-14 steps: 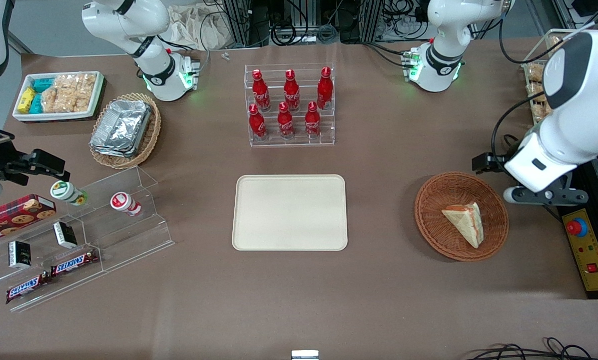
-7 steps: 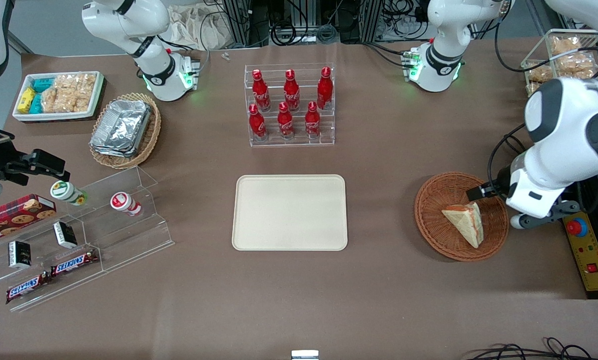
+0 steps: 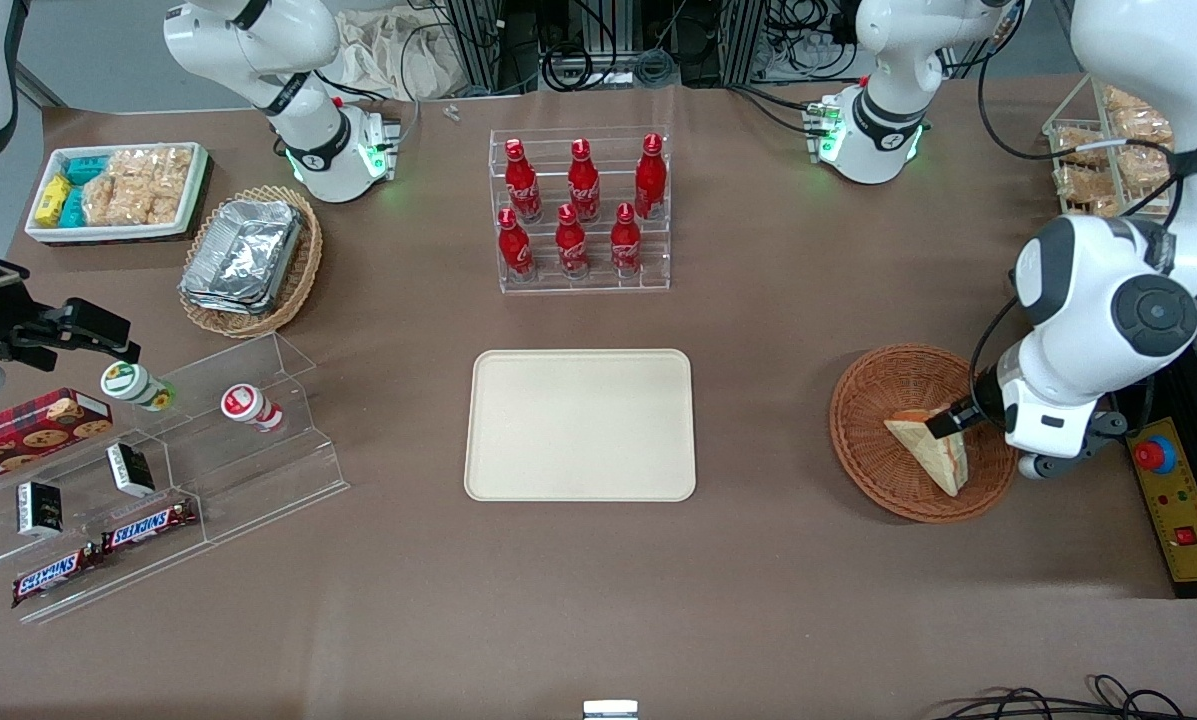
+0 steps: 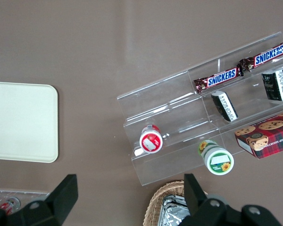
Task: Place sandwich from basket to tray
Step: 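Lower the left gripper and close it on the wrapped sandwich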
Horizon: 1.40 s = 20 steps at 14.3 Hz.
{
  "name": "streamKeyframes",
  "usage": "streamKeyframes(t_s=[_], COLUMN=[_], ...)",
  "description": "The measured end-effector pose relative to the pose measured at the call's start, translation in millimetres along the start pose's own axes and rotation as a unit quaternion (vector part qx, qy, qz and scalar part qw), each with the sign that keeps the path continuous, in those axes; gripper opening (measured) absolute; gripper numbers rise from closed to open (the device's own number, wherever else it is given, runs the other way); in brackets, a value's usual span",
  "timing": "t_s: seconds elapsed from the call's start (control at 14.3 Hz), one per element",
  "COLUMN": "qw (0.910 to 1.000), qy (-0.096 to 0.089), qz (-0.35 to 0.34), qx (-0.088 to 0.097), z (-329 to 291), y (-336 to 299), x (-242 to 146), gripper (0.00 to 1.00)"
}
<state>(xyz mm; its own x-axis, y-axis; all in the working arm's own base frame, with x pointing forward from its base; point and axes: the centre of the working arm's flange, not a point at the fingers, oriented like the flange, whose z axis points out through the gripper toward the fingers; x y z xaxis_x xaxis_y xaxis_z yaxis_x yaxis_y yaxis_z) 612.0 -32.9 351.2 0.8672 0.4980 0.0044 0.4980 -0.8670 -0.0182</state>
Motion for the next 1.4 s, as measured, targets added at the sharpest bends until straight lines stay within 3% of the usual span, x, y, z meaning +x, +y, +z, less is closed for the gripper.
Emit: streamKeyframes(t_s=[0.14, 0.49, 1.4], qw=[0.9998, 0.9992, 0.9978], qy=[-0.004, -0.004, -0.023], qz=[-0.017, -0.031, -0.054], qx=[-0.001, 0.027, 0.032], z=[17.7, 46.8, 90.7], y=[-2.0, -2.3, -12.0], x=[4.8, 5.9, 6.9], gripper=[1.0, 1.0, 1.0])
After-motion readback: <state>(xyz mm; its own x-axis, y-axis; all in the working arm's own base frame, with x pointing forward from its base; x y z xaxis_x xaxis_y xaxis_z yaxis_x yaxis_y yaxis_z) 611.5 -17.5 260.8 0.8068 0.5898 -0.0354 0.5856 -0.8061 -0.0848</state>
